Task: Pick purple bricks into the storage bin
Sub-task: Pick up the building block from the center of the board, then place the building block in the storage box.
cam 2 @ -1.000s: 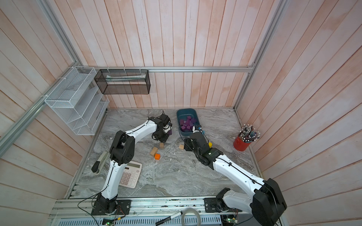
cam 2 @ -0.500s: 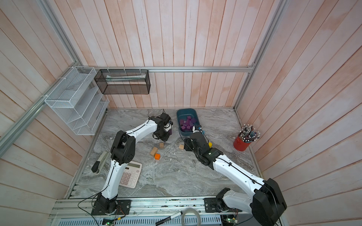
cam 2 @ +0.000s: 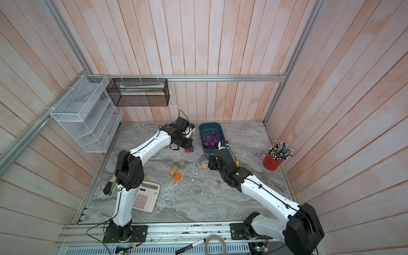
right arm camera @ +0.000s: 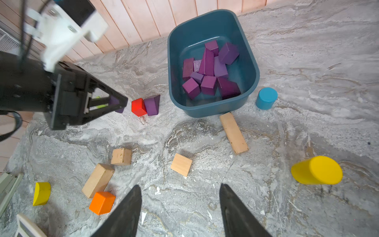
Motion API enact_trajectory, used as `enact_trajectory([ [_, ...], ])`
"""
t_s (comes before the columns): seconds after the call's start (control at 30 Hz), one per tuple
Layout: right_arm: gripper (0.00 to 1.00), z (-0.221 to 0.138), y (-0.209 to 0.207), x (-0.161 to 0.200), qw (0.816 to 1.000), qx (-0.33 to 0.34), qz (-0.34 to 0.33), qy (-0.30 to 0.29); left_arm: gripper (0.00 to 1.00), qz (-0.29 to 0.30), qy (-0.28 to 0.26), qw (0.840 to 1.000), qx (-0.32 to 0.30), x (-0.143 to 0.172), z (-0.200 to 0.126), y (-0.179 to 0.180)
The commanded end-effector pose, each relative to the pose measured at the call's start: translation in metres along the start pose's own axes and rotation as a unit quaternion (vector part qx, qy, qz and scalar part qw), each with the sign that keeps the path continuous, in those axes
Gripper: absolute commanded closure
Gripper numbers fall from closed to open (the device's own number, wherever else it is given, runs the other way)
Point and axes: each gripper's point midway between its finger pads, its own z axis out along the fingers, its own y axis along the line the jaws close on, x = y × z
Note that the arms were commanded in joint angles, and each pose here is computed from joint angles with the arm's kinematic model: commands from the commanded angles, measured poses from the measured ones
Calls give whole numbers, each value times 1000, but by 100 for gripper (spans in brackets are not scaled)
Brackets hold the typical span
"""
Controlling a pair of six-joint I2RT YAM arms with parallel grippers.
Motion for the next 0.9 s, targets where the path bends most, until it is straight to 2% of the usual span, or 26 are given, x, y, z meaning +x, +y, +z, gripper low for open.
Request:
enact_trajectory([
  [0.0, 38, -6, -6, -9, 1000, 13, 7, -18, 73, 15, -74, 996, 42, -36, -29, -26],
  [0.17, 38, -12, -12, -13, 999, 20, 16, -28, 73, 31, -128, 987, 88, -64, -38, -55],
  [0.4, 38, -23, -22, -16, 998, 29, 32, -42, 73, 27, -164, 979, 121, -88, -14, -76],
  [0.63, 38, -26, -24, -15, 998, 28, 39, -39, 71, 40, -175, 977, 111, -96, 22, -93],
  [0.87, 38, -28, -26, -14, 998, 28, 41, -43, 71, 36, -176, 982, 63, -92, 54, -83],
])
